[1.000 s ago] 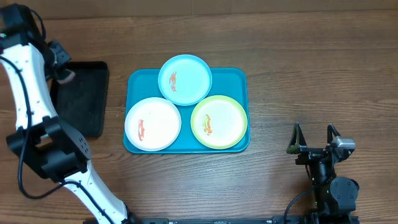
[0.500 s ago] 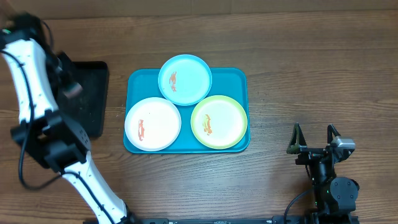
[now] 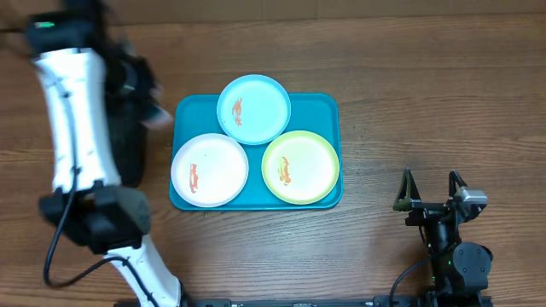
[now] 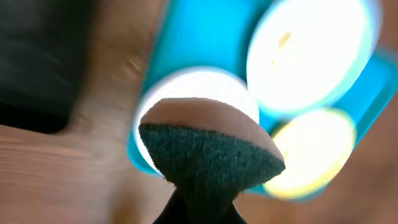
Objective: Clean dirty plates on tray and stack at the side
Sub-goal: 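Carry the sponge with the left gripper onto the white plate, then release the sponge on the white plate and raise the left gripper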
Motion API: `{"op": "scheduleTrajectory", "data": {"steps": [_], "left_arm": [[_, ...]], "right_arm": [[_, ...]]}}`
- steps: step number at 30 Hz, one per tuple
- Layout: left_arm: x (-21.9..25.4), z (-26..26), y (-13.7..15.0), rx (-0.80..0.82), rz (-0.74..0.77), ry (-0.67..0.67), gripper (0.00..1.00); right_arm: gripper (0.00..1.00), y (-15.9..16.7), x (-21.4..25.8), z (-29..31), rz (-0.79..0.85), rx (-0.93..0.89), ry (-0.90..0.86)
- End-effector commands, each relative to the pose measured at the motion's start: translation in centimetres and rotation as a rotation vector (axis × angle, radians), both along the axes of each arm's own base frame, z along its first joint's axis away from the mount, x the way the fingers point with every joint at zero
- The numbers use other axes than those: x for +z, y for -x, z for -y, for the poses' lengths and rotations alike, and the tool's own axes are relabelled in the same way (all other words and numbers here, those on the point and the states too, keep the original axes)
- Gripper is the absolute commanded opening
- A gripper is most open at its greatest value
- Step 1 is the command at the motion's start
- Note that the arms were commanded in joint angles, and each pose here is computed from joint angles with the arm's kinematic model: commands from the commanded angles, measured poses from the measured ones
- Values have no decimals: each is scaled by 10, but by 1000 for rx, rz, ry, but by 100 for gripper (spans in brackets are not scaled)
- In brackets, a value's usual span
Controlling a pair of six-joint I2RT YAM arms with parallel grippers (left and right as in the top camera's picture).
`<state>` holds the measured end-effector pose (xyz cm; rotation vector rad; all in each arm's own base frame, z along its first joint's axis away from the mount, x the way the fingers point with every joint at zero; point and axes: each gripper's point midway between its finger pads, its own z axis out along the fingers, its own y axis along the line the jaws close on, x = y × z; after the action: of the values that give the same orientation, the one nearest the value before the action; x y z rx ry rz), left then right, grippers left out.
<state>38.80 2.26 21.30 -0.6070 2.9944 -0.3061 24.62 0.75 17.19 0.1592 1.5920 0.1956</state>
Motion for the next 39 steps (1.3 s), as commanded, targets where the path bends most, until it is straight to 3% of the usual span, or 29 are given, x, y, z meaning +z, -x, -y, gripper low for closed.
{"op": "scheduleTrajectory", "data": {"steps": [1, 7, 14, 15, 16, 17, 18, 20, 27, 33, 36, 37, 39], "left_arm": [[-55, 53, 27, -189, -189, 51, 4], [-121, 85, 57, -293, -315, 24, 4], [-167, 93, 60, -328, -289, 14, 4], [-168, 92, 59, -328, -285, 10, 10], [-169, 91, 59, -328, -286, 6, 36], [-169, 90, 59, -328, -286, 0, 69], [-169, 89, 59, -329, -286, -9, 82], [-169, 89, 59, -329, -286, -10, 92], [-154, 87, 44, -320, -236, -10, 91], [-79, 71, -1, -265, -50, -20, 89], [-30, 49, -25, -154, 96, -29, 90], [-6, 29, -35, -49, 167, -29, 93], [7, 13, -36, 56, 196, -22, 98]], "right_arm": [[100, 0, -1, 2, 5, -11, 7], [100, 0, -1, 2, 5, -11, 7], [100, 0, -1, 2, 5, -11, 7], [100, 0, -1, 2, 5, -11, 7], [100, 0, -1, 2, 5, -11, 7], [100, 0, -1, 2, 5, -11, 7], [100, 0, -1, 2, 5, -11, 7], [100, 0, -1, 2, 5, -11, 7], [100, 0, -1, 2, 5, -11, 7], [100, 0, -1, 2, 5, -11, 7], [100, 0, -1, 2, 5, -11, 7], [100, 0, -1, 3, 7, -14, 8], [100, 0, 1, 12, 14, -69, 8]]}}
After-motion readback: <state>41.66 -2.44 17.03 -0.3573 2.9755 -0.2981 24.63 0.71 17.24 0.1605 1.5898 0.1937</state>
